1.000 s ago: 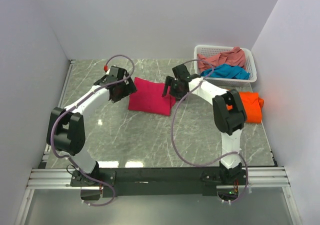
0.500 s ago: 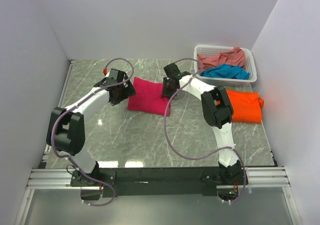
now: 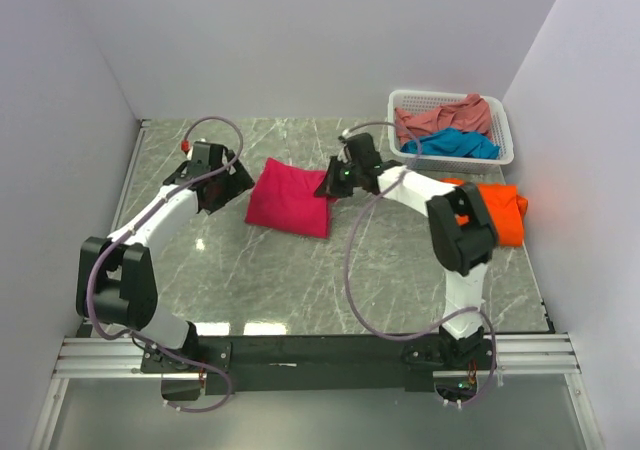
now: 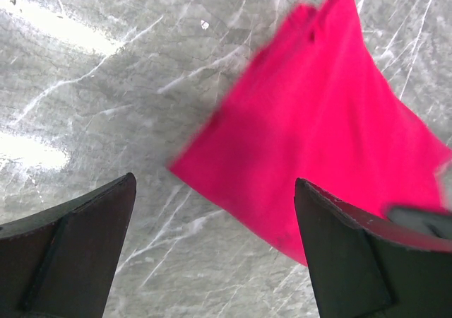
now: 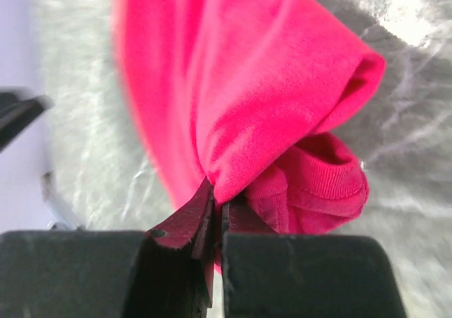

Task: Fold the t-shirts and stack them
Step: Neatly place the folded tshirt to the corner

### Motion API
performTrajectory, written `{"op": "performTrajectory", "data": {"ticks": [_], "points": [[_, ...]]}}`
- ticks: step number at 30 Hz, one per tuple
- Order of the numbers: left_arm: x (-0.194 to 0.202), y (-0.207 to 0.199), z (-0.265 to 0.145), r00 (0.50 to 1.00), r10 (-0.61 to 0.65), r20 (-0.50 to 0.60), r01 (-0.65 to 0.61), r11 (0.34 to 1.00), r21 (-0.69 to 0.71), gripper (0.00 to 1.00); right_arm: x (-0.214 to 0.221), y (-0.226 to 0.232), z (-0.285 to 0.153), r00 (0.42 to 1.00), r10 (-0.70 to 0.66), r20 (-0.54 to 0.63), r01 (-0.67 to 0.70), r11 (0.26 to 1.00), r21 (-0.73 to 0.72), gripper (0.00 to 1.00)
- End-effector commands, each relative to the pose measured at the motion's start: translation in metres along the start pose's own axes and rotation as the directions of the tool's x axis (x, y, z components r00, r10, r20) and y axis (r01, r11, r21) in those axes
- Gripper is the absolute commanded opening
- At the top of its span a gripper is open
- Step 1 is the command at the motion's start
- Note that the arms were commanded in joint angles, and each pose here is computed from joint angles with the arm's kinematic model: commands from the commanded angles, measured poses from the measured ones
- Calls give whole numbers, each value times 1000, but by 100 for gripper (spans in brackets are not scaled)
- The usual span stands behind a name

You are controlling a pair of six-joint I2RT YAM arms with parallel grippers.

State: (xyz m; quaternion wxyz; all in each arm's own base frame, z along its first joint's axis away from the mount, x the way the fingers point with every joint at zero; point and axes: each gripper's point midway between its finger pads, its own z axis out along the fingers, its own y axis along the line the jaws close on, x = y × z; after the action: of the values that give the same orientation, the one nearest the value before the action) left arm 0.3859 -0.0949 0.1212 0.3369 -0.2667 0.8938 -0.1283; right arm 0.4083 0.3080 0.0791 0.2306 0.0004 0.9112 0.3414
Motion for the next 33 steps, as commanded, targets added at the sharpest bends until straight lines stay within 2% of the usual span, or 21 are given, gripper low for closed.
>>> {"op": "performTrajectory", "data": {"ticks": [1, 3, 7, 11, 14, 17, 21, 23, 28, 33], "points": [[-9, -11, -9, 1000, -2, 22, 0, 997, 77, 99, -43, 36, -57, 981, -109, 159, 140, 970, -197, 0], [-10, -9, -8, 1000, -1, 20, -1, 997, 75, 99, -41, 27, -73, 980, -130, 150, 156, 971, -182, 0], [-13, -7, -8, 1000, -4, 25, 2, 997, 75, 99, -22, -20, -98, 978, -176, 112, 184, 981, -69, 0], [-16, -4, -7, 1000, -6, 24, 4, 997, 74, 99, -10, -71, -138, 983, -160, 88, 152, 985, 87, 0], [-18, -2, -7, 1000, 0, 24, -2, 997, 79, 99, -12, -103, -178, 973, -204, 108, 176, 958, 225, 0], [-21, 0, -7, 999, 0, 36, -2, 997, 79, 99, -9, -121, -208, 973, -211, 90, 176, 939, 294, 0], [-25, 8, -1, 1000, 0, 31, -2, 998, 56, 100, -23, -154, -245, 977, -175, 121, 119, 922, 367, 0], [-27, 14, 0, 1000, -4, 21, 3, 999, 50, 99, -25, -184, -267, 982, -149, 114, 77, 876, 476, 0], [-31, 25, 1, 999, -25, 32, 24, 999, 42, 100, -48, -206, -306, 978, -159, 135, 52, 815, 578, 0], [-35, 31, 2, 999, -31, 40, 30, 999, 27, 99, -64, -215, -324, 981, -158, 108, 57, 780, 623, 0]]}}
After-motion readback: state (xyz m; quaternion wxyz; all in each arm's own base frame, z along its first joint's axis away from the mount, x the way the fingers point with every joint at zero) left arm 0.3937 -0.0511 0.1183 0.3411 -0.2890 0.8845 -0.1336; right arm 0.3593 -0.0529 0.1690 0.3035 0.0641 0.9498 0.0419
